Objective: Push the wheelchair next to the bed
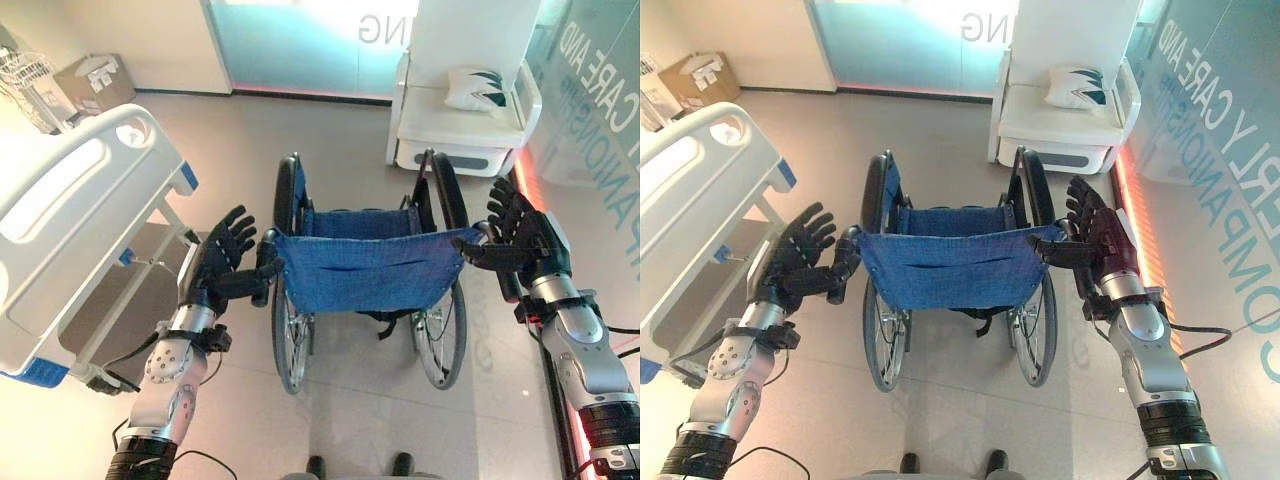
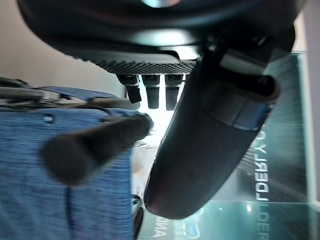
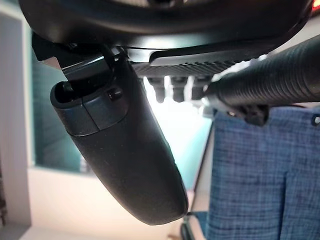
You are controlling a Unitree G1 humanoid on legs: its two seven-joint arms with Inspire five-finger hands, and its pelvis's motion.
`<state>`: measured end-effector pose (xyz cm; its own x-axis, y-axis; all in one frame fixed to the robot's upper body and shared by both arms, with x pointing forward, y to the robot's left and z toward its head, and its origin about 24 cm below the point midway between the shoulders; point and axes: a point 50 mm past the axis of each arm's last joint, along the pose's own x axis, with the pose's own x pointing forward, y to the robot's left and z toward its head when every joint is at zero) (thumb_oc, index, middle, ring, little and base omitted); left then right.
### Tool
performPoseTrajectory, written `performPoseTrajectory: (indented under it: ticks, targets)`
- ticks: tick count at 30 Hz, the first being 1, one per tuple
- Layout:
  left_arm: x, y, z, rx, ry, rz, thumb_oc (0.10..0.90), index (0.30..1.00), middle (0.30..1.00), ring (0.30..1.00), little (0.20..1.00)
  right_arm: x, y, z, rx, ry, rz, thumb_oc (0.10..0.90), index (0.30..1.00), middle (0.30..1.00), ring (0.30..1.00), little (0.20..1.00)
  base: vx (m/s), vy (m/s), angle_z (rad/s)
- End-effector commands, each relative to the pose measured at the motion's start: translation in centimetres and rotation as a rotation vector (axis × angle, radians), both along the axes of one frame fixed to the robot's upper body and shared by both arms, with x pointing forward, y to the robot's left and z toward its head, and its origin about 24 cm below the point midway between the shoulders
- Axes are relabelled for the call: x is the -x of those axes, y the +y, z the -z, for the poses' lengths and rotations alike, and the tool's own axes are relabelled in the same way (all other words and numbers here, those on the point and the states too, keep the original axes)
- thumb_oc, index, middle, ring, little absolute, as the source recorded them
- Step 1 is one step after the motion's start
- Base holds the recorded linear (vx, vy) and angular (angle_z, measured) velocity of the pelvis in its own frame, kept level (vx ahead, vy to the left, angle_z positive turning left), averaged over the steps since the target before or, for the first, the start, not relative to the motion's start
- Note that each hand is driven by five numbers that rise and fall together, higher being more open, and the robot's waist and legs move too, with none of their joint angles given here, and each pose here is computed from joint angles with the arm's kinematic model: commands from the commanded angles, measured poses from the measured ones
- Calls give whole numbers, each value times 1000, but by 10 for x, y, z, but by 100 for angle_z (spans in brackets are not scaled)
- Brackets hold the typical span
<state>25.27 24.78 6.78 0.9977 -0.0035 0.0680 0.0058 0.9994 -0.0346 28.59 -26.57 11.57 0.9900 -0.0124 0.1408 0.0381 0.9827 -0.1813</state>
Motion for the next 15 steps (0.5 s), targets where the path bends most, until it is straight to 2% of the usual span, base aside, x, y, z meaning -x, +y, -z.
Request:
performPoseTrajectory:
  ticks: [1,7,15]
  targets:
    - [-13,5,-53,-175,-187,58,800,900,900,900,900,1,-10,-19,186,-21,35,800,900,900,900,900,0,0,0]
    - [-16,10,-46,-263,-97,56,800,900,900,900,900,2,-33,-22,367,20,212,800,900,900,900,900,-16,0,0]
    - [-26,6,-46,-204,-84,39,800,900,900,900,900,-7,-46,-24,607,121,329,800,900,900,900,900,-7,-1,-1]
